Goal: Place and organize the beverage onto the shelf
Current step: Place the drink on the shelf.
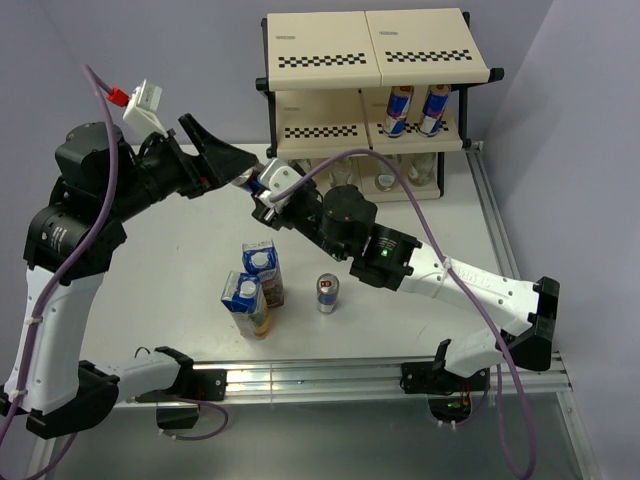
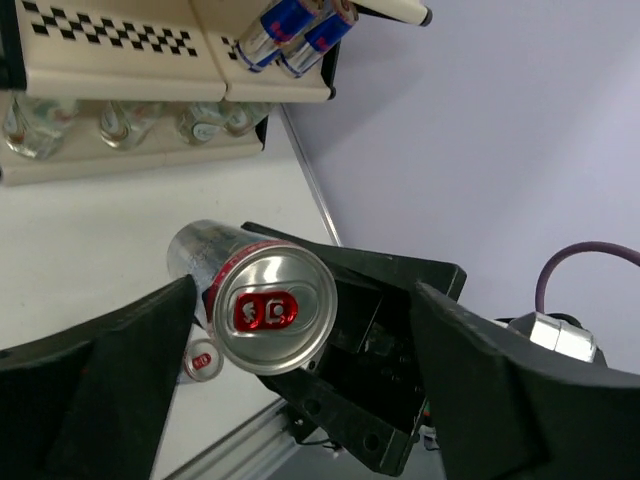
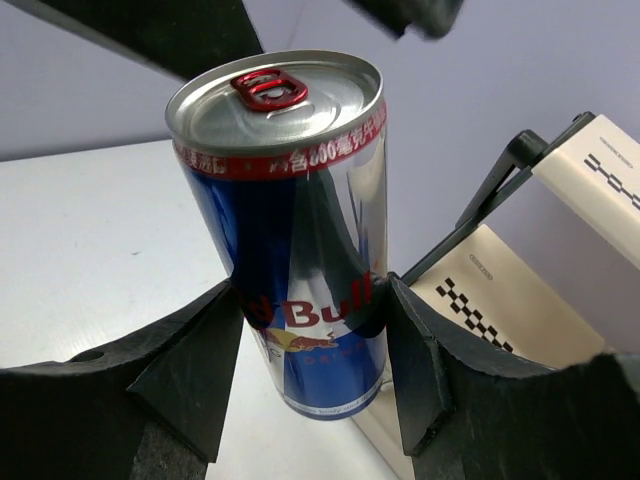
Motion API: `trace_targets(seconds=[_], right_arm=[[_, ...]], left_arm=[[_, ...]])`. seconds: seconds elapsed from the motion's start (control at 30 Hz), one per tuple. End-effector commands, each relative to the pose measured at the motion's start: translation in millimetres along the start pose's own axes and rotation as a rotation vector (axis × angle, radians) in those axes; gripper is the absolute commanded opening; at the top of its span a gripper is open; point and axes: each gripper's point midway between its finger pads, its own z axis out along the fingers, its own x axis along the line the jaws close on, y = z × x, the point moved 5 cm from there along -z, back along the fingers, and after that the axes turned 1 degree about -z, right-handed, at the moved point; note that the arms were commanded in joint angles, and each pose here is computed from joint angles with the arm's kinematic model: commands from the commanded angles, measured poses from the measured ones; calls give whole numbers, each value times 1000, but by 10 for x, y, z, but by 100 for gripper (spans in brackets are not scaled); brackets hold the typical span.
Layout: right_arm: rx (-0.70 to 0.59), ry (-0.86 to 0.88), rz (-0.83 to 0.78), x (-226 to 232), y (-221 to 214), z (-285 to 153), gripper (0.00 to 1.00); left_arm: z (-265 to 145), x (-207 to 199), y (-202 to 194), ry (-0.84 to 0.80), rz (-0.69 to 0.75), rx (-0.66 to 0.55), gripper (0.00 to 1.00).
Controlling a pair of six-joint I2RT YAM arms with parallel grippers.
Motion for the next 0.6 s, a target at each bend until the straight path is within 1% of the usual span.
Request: trace_targets(seconds=[0.0, 0.1, 0.13, 0.23, 0.3, 0.4, 0.5, 0.57], right_arm=[[-143, -64, 57, -189, 356, -115, 0], [-129, -67, 78, -221, 301, -126, 0], [-135, -63, 98, -222, 289, -133, 0], [-157, -91, 127, -292, 246, -198, 0], [-162, -109, 139, -335, 235, -229, 0], [-164, -148, 163, -410, 202, -262, 0], [-153, -241, 216, -586, 89, -309, 0], [-153, -349, 290, -786, -27, -370, 0]], left_arm=[[47, -115, 127, -66, 38, -62, 99], [15, -48, 214, 5, 29, -130, 99], [-1, -3, 267, 48, 23, -171, 99], [-35, 47, 374, 105, 11, -246, 99], [-39, 48, 396, 112, 12, -257, 100], [-34, 181, 472, 206, 6, -322, 100], [-52, 348, 493, 300, 22, -369, 100], [-146, 446, 516, 360, 52, -419, 100]])
